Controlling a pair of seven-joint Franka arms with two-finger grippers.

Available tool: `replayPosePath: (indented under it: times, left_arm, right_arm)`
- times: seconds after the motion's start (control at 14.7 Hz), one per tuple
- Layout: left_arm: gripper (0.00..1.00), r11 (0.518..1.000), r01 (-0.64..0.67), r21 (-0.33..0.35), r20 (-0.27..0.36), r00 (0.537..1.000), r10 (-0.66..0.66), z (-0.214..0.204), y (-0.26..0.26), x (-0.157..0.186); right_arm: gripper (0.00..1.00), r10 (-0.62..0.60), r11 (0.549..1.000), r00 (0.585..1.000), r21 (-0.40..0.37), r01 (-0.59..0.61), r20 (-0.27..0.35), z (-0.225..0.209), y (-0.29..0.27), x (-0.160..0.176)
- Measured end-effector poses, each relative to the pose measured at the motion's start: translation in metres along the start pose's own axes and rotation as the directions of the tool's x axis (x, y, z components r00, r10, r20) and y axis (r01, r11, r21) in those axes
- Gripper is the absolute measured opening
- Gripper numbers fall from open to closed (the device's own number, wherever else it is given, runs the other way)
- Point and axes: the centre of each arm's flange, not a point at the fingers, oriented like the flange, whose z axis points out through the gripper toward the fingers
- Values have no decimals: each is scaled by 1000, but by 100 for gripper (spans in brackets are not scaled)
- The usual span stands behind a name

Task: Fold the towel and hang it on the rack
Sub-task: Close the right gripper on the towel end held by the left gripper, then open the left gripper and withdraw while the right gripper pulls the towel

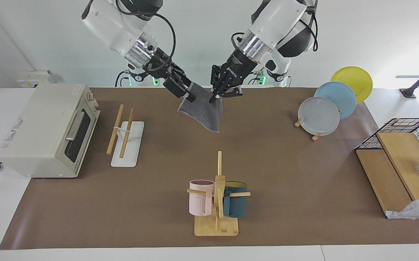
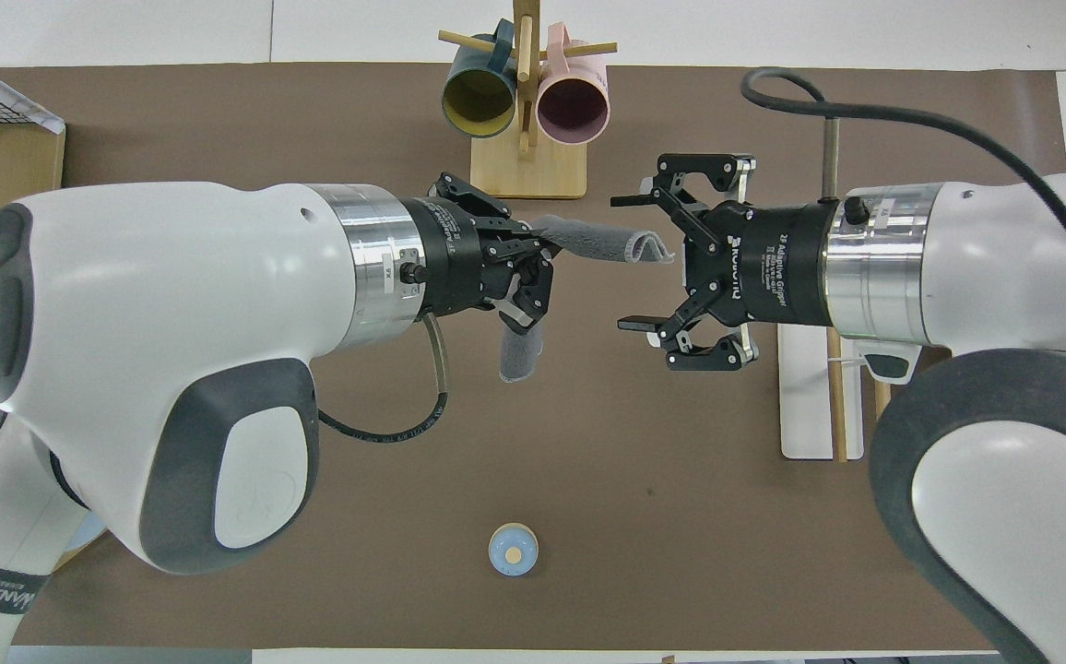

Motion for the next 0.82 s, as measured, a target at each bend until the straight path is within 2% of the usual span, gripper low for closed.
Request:
replayPosePath:
  times: [0.07, 0.14, 0.68, 0.82]
  left_arm:
    - [3, 1000, 7, 0, 0, 1000, -7, 0, 0, 0]
    - [3, 1000, 13, 0, 0, 1000, -13, 0, 0, 0]
    - [3, 1000, 22, -1, 0, 1000, -22, -1, -1, 0]
    - [3, 1000, 23, 0, -4, 1000, -23, 1, -1, 2]
  right_arm:
    - [100, 1, 1000, 1000, -3, -1, -1, 3, -1, 2]
    - [92, 1, 1000, 1000, -4, -1, -2, 5, -1, 4]
    - [6, -17, 1000, 1000, -3, 17, -3, 6, -2, 5]
    - [3, -59, 998, 998, -4, 59, -3, 6, -2, 5]
